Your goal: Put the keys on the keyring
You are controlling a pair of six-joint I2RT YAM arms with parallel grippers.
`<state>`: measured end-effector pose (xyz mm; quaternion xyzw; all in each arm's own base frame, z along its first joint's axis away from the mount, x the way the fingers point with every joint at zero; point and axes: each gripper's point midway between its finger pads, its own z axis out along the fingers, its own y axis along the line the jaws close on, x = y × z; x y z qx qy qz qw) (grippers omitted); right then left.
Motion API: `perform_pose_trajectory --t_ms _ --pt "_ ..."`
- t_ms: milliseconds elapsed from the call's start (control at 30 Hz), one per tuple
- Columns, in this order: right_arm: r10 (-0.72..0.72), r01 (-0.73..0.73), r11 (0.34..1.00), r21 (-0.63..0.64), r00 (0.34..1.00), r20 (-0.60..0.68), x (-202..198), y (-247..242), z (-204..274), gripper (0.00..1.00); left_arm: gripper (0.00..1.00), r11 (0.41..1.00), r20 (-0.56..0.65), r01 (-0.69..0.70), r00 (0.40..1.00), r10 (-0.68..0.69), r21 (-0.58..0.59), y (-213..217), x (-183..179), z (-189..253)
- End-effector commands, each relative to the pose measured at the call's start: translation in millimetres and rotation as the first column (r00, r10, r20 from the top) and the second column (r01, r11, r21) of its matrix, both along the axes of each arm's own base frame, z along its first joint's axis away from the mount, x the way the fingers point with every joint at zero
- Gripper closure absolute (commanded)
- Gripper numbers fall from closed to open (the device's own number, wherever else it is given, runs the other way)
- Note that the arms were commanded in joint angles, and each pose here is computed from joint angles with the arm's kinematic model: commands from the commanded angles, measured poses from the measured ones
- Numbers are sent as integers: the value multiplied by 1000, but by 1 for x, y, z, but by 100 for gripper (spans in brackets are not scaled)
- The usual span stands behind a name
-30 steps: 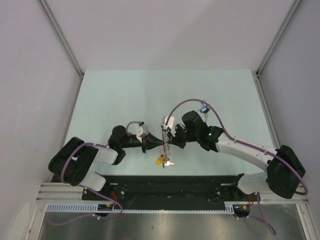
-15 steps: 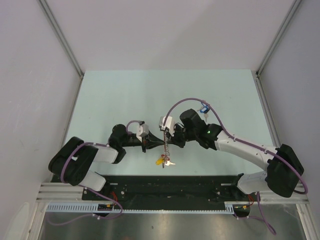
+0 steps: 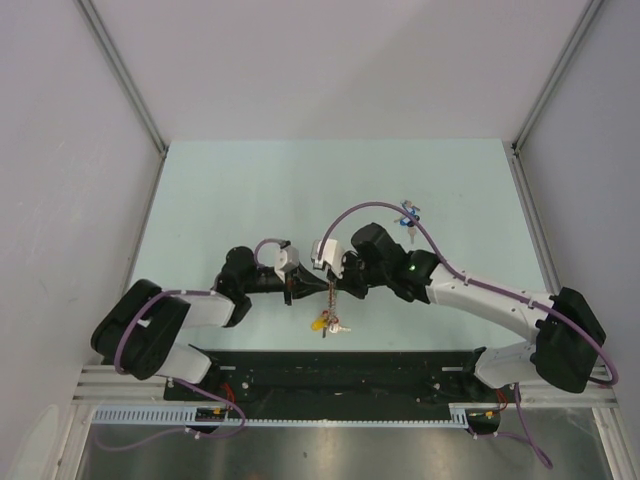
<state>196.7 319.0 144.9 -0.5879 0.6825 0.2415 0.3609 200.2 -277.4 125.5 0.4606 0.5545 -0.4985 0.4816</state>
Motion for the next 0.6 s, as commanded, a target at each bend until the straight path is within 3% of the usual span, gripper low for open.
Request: perform_pose_trajectory --t_ms 0,367,567 --pt "3 -7 999 40 996 86 6 18 26 100 100 996 66 -83 994 82 14 2 20 14" --pt "-35 41 999 -32 986 161 6 25 12 100 100 975 -9 -221 975 222 35 10 32 20" --pt "-42 51 997 -54 985 166 4 28 4 100 100 964 -36 -262 965 261 -42 13 30 35"
